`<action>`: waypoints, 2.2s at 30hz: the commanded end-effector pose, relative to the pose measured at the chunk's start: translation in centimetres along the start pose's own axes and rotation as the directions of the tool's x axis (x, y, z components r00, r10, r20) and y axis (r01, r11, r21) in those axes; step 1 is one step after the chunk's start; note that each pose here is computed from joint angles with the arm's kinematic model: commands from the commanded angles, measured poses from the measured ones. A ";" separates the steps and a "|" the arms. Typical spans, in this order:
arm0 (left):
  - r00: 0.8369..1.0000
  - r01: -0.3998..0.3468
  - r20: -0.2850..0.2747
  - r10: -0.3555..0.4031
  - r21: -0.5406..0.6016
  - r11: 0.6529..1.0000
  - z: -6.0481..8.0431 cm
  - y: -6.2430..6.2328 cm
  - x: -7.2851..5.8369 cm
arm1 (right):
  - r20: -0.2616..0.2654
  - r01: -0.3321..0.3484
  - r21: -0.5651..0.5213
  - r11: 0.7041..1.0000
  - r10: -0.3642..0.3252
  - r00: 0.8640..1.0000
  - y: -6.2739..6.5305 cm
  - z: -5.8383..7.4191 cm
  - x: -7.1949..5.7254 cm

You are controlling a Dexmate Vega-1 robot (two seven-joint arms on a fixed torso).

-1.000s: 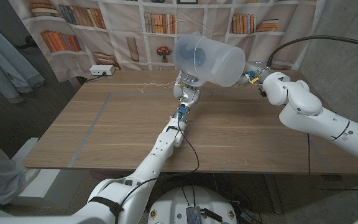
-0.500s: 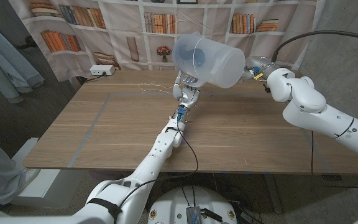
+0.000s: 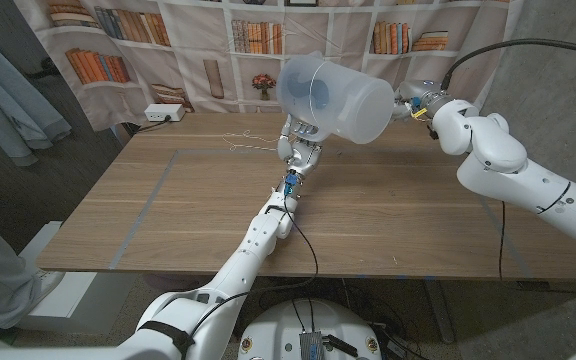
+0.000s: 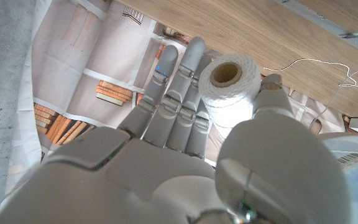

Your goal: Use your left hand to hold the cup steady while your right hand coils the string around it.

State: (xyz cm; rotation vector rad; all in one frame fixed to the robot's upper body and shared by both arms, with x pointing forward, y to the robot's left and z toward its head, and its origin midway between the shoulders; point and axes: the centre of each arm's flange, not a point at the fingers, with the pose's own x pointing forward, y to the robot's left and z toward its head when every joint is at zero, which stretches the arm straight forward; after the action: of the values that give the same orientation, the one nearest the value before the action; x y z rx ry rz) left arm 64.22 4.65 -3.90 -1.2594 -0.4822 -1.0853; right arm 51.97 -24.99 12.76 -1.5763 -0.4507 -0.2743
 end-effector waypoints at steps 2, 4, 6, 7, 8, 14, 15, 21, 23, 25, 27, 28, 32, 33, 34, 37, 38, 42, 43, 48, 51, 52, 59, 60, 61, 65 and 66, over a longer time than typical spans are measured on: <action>1.000 0.007 0.003 -0.007 0.026 1.000 0.1 -0.5 -0.7 | -0.026 0.054 0.004 0.999 -0.054 0.998 -2.1 -1.8 1.4; 1.000 0.006 0.006 -0.006 0.041 0.999 0.0 -0.5 -1.0 | -0.023 0.057 0.004 0.998 -0.057 0.998 -2.2 -2.0 1.5; 1.000 0.002 0.007 -0.002 0.046 0.999 -0.2 -0.3 -1.4 | -0.013 0.059 0.004 0.998 -0.059 0.998 -2.3 -2.3 1.5; 1.000 -0.005 0.008 0.004 0.047 0.999 -0.4 -0.2 -1.7 | -0.009 0.058 0.003 0.998 -0.058 0.998 -2.4 -2.4 1.6; 1.000 -0.010 0.010 0.009 0.050 0.999 -0.6 -0.1 -2.0 | -0.006 0.058 0.000 0.998 -0.058 0.998 -2.4 -2.5 1.7; 0.999 -0.030 0.017 0.029 0.066 0.997 -1.6 0.7 -3.8 | 0.006 0.084 -0.002 0.996 -0.084 0.996 -2.8 -3.2 1.8; 0.999 -0.033 0.020 0.032 0.067 0.997 -1.6 0.8 -4.0 | 0.003 0.087 -0.001 0.996 -0.087 0.996 -2.8 -3.2 1.8; 0.999 -0.020 0.030 0.018 0.063 0.998 -1.4 1.0 -4.0 | -0.007 0.077 -0.007 0.997 -0.077 0.997 -3.1 -2.8 1.8; 0.999 -0.014 0.029 0.013 0.056 0.998 -1.2 0.8 -3.8 | -0.012 0.084 -0.009 0.996 -0.084 0.996 -3.4 -2.6 1.7; 1.000 -0.009 0.027 0.007 0.056 0.998 -0.9 0.6 -3.7 | -0.020 0.088 -0.013 0.996 -0.088 0.996 -3.6 -2.4 1.7; 1.000 -0.009 0.024 0.008 0.054 0.999 -0.6 0.6 -3.8 | -0.028 0.091 -0.013 0.996 -0.092 0.995 -3.8 -2.3 1.7; 1.000 -0.013 0.022 0.012 0.052 0.999 -0.5 0.6 -3.9 | -0.031 0.095 -0.015 0.995 -0.095 0.995 -4.0 -2.2 1.6; 0.999 -0.029 0.020 0.028 0.046 0.999 -0.1 0.7 -4.5 | -0.039 0.107 -0.022 0.994 -0.107 0.993 -4.4 -1.8 1.4; 0.999 -0.029 0.021 0.028 0.045 0.999 0.0 0.7 -4.6 | -0.039 0.111 -0.026 0.994 -0.112 0.993 -4.6 -1.7 1.4; 0.999 -0.031 0.021 0.030 0.045 0.998 0.1 0.7 -4.7 | -0.039 0.114 -0.028 0.993 -0.115 0.993 -4.7 -1.6 1.3; 0.999 -0.041 0.031 0.039 0.056 0.998 0.2 0.7 -4.8 | -0.037 0.128 -0.031 0.991 -0.129 0.991 -5.1 -1.2 1.1; 0.998 -0.051 0.041 0.049 0.062 0.997 0.3 0.7 -4.8 | -0.037 0.133 -0.031 0.991 -0.134 0.990 -5.3 -1.1 1.0; 0.996 -0.072 0.062 0.068 0.064 0.995 0.1 0.6 -4.6 | -0.034 0.160 -0.037 0.986 -0.162 0.986 -6.2 -0.6 0.4; 0.996 -0.072 0.061 0.068 0.072 0.995 0.1 0.6 -4.6 | -0.034 0.167 -0.040 0.985 -0.169 0.985 -6.5 -0.5 0.2; 0.998 -0.056 0.042 0.053 0.087 0.995 0.0 0.3 -3.6 | -0.035 0.199 -0.068 0.978 -0.202 0.979 -8.0 -0.1 -0.2; 0.998 -0.045 0.036 0.042 0.088 0.995 0.0 0.1 -3.3 | -0.029 0.219 -0.091 0.971 -0.223 0.974 -8.8 0.2 -0.4; 0.999 -0.044 0.034 0.041 0.089 0.995 0.0 0.1 -3.3 | -0.025 0.227 -0.099 0.969 -0.231 0.973 -9.0 0.3 -0.4; 0.999 -0.044 0.011 0.043 0.089 0.995 0.0 0.3 -3.1 | -0.007 0.261 -0.130 0.957 -0.264 0.965 -10.5 0.5 -0.2; 0.999 -0.045 0.007 0.045 0.087 0.995 0.0 0.4 -3.0 | -0.005 0.265 -0.135 0.955 -0.268 0.963 -10.7 0.6 -0.1; 0.999 -0.045 0.004 0.045 0.087 0.995 0.0 0.4 -3.0 | -0.004 0.269 -0.140 0.953 -0.272 0.962 -10.9 0.6 0.0; 0.999 -0.048 -0.002 0.048 0.088 0.995 0.0 0.7 -2.8 | 0.010 0.279 -0.155 0.948 -0.281 0.960 -11.6 0.9 0.2; 0.999 -0.048 -0.004 0.048 0.085 0.995 -0.1 0.7 -2.8 | 0.013 0.280 -0.156 0.947 -0.281 0.960 -11.7 1.0 0.3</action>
State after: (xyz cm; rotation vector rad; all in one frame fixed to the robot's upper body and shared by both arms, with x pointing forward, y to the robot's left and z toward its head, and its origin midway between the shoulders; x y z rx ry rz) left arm 63.02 5.89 -6.76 -1.2031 -0.5062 -1.0031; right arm 47.61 -24.54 21.38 -1.6193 -0.6175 -0.5118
